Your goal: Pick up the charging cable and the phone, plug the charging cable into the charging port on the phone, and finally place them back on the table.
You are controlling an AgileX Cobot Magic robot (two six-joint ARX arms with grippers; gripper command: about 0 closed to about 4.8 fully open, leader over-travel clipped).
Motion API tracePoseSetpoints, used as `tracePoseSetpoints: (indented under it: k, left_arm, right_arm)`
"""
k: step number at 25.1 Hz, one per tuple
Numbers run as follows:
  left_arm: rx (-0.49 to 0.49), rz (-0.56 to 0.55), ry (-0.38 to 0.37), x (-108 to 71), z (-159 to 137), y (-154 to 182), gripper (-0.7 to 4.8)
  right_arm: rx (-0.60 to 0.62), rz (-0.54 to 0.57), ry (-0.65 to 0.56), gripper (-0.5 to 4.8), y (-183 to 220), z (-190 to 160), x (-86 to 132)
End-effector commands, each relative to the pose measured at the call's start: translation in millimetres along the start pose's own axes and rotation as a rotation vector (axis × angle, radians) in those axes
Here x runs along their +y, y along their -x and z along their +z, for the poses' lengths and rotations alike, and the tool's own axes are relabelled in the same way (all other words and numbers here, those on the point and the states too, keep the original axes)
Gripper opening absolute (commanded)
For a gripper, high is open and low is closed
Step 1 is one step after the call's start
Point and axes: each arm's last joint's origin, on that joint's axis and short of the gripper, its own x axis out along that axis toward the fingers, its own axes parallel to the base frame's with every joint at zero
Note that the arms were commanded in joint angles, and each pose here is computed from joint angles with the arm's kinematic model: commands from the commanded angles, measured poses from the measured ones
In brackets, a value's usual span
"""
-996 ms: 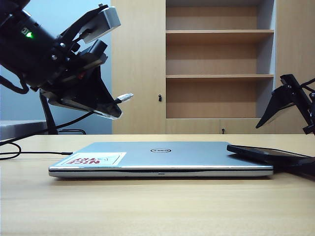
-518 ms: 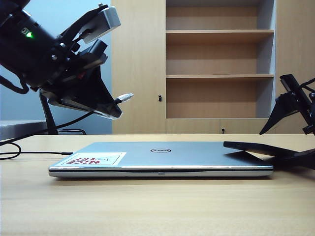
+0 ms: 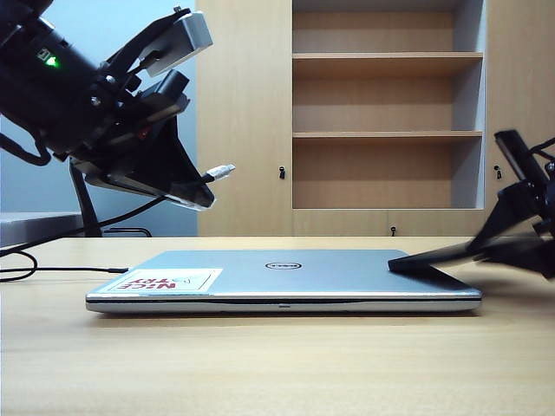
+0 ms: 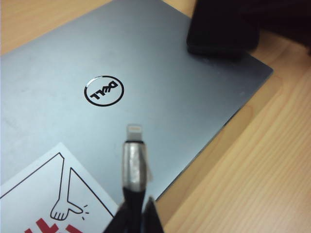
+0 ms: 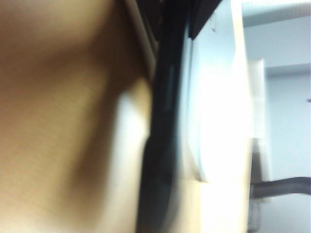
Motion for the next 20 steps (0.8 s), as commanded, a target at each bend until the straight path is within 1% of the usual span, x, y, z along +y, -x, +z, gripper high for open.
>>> tracePoseSetpoints:
  k: [1,3,5,6,7,8,11,13,15,18,20]
  left_arm:
    - [-0.020,-0.003,-0.003,-0.5,3,1,-0.06]
    - [-0.020,-0.003,-0.003,-0.5,3,1,-0.06]
    - [-0.020,-0.003,-0.004,-0.5,3,1,-0.06]
    - [-0.020,-0.003,-0.004,-0.5,3,1,-0.06]
    - [-0.020,-0.003,-0.004,-0.5,3,1,-0.06]
    - [-0.020,-0.003,-0.004,-0.5,3,1,-0.06]
    - [-0.020,-0.003,-0.003,-0.5,3,1,-0.06]
    - [-0.018,-0.005,-0.005,-1.0,3,1,-0.06]
    - [0.002,-0.016,-0.008,-3.8,1,0,-0.06]
    - [0.017,-0.030,-0.015,-7.6,0,0,-0.06]
    - [0.023,-0.044,-0.022,-11.3,-1,0,-0.06]
  right_arm:
    - [0.022,-0.118,0.074,-0.06,0,-4,-14]
    - [0.010,-0.119,0.087,-0.06,0,-4,-13]
    - [-0.002,-0.086,0.151,-0.06,0,-3,-10]
    - [-0.005,-0.041,0.187,-0.06,1,-1,-4]
    - [-0.009,-0.021,0.206,-0.06,3,-1,-1]
    - [-0.021,0.013,0.260,-0.06,8,1,7]
    - [-0.027,0.022,0.331,-0.06,20,3,21]
    - [0.004,-0.039,0.439,-0.06,34,6,38]
    - [0.051,-0.133,0.574,-0.06,56,10,61]
    - [0.102,-0.207,0.666,-0.06,74,13,78]
    - [0.170,-0.275,0.684,-0.06,86,14,89]
